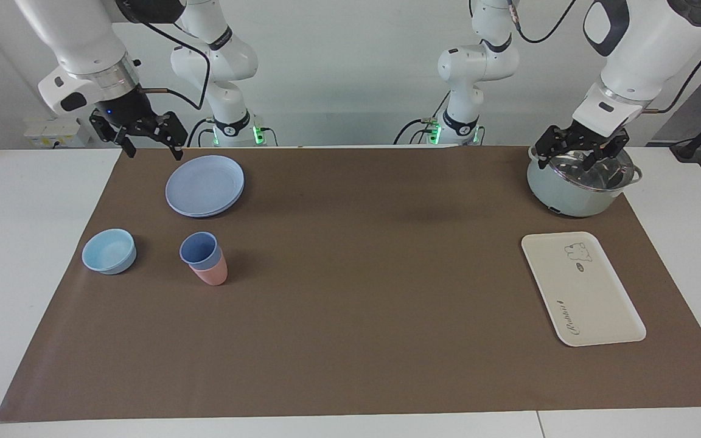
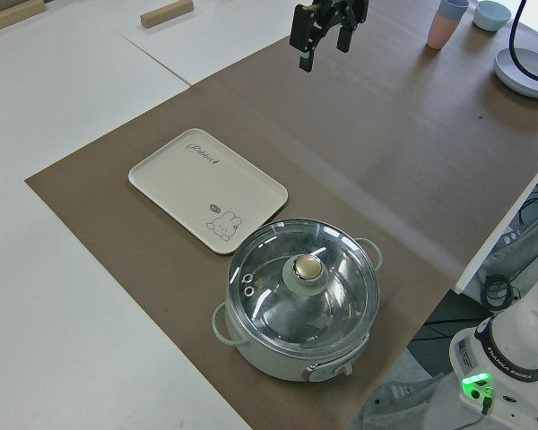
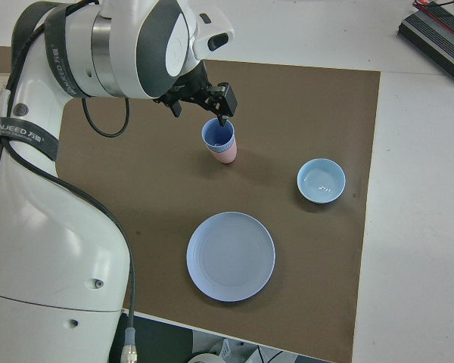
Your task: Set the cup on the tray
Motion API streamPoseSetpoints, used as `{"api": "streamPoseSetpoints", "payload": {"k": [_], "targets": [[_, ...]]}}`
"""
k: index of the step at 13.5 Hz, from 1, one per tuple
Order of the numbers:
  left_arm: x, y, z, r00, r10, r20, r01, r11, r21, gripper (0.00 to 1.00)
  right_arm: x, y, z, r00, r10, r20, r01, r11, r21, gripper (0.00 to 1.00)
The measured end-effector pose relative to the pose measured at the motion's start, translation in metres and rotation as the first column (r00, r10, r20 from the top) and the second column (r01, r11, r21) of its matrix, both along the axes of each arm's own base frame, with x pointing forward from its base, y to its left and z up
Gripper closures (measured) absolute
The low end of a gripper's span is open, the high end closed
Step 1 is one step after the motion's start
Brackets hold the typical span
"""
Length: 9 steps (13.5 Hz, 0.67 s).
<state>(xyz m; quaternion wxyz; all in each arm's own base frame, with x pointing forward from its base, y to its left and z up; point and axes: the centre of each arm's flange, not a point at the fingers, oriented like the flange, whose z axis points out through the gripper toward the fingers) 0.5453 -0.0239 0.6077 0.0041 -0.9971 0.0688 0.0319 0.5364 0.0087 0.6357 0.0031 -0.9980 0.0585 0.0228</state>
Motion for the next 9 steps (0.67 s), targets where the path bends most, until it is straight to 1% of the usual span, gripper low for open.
{"api": "streamPoseSetpoints", "payload": {"k": [5, 9], "targets": [[0.0, 0.0, 0.0, 1.0, 0.0, 0.0, 0.0, 1.0, 0.0, 0.0, -0.0003, -0.0037, 0.0006, 1.0, -0.007, 0.001, 0.007, 1.0, 0.0, 0.0], [0.0, 0.0, 0.0, 1.0, 0.0, 0.0, 0.0, 1.0, 0.0, 0.0, -0.0042, -0.006, 0.0054, 1.0, -0.011, 0.005, 0.011, 1.0, 0.0, 0.0]]}}
